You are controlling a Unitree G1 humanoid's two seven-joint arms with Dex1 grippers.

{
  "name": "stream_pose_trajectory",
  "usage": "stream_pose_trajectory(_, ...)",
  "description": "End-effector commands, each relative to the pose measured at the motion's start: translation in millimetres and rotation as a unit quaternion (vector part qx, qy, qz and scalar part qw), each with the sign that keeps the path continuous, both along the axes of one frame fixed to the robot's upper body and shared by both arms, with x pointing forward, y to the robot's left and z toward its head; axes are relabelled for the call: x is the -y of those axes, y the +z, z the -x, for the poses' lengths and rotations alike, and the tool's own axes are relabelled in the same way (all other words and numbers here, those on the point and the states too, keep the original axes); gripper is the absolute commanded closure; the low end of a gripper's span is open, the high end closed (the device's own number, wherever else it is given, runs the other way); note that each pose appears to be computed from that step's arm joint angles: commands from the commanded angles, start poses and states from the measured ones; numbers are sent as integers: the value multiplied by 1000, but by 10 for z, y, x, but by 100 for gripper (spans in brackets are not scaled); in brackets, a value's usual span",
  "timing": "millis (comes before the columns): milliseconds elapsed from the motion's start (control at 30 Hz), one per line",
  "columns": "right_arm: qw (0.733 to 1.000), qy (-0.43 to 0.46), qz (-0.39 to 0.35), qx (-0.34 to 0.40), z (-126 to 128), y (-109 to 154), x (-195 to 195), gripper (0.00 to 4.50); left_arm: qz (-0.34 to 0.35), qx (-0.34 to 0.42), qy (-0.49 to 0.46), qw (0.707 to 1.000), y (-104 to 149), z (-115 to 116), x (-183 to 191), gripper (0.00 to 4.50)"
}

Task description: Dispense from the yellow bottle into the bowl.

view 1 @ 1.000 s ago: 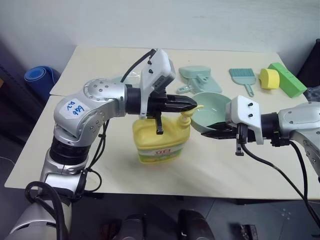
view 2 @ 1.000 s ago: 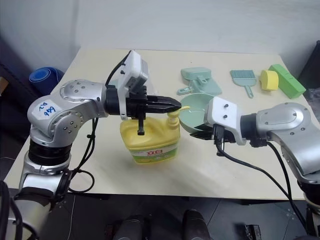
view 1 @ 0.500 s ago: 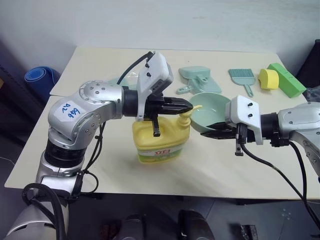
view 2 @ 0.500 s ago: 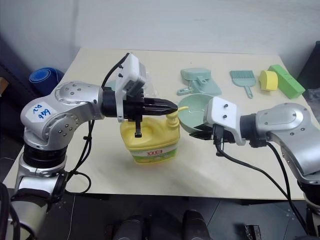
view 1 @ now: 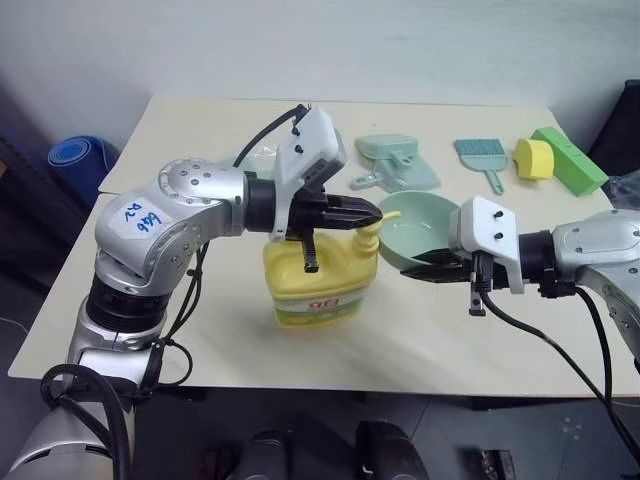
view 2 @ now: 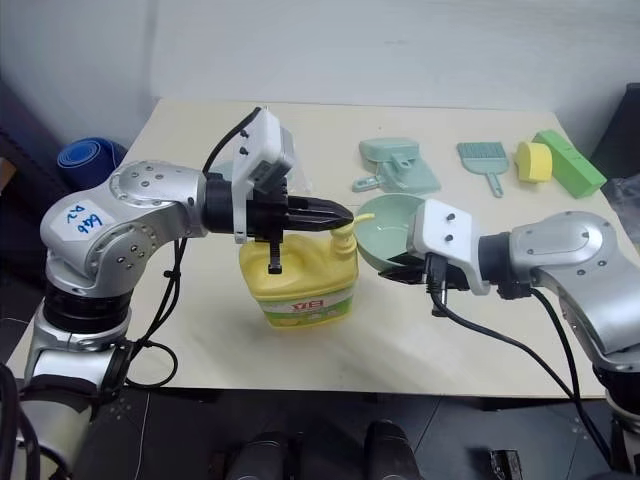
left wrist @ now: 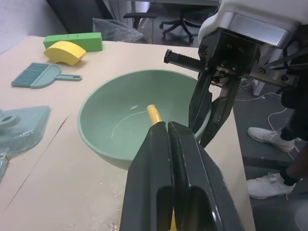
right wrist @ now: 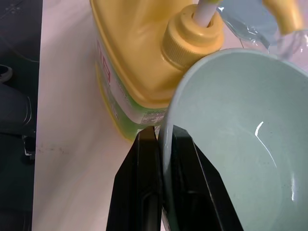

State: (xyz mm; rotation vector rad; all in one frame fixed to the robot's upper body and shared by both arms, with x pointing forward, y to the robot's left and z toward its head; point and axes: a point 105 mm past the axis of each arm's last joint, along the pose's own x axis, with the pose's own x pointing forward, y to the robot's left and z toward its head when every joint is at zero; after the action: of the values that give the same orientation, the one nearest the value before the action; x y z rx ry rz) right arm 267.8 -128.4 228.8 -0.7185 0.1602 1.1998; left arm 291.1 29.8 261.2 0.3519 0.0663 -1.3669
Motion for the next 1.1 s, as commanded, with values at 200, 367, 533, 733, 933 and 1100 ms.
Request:
stream_pose_trajectory(200, 997, 72, -12, 23, 182, 155, -266, 450, -85, -131, 40, 987, -731, -83, -73, 442)
stream_pose_trajectory(367, 998, 58, -15, 18, 146, 119, -226, 450, -8, -103, 34, 994, -439, -121, -37, 442)
stream_pose_trajectory(533, 999, -5, -36, 39, -88, 2, 11, 450, 207, -10, 1, 978, 286, -133, -244, 442)
stream_pose_trajectory(733, 992, -96, -63, 60, -469, -388, 531, 450, 289, 14, -12, 957, 438, 6, -816, 442)
stream_pose_trajectory(933, 983, -171, -37, 54, -715, -1063, 1065, 450, 212, 29, 116, 970, -195, -33, -1441, 442)
stream_pose_trajectory(1100, 985, -157, -52, 40, -697, -1324, 1139, 419, 177, 27, 193, 965, -634, 14, -1783, 447)
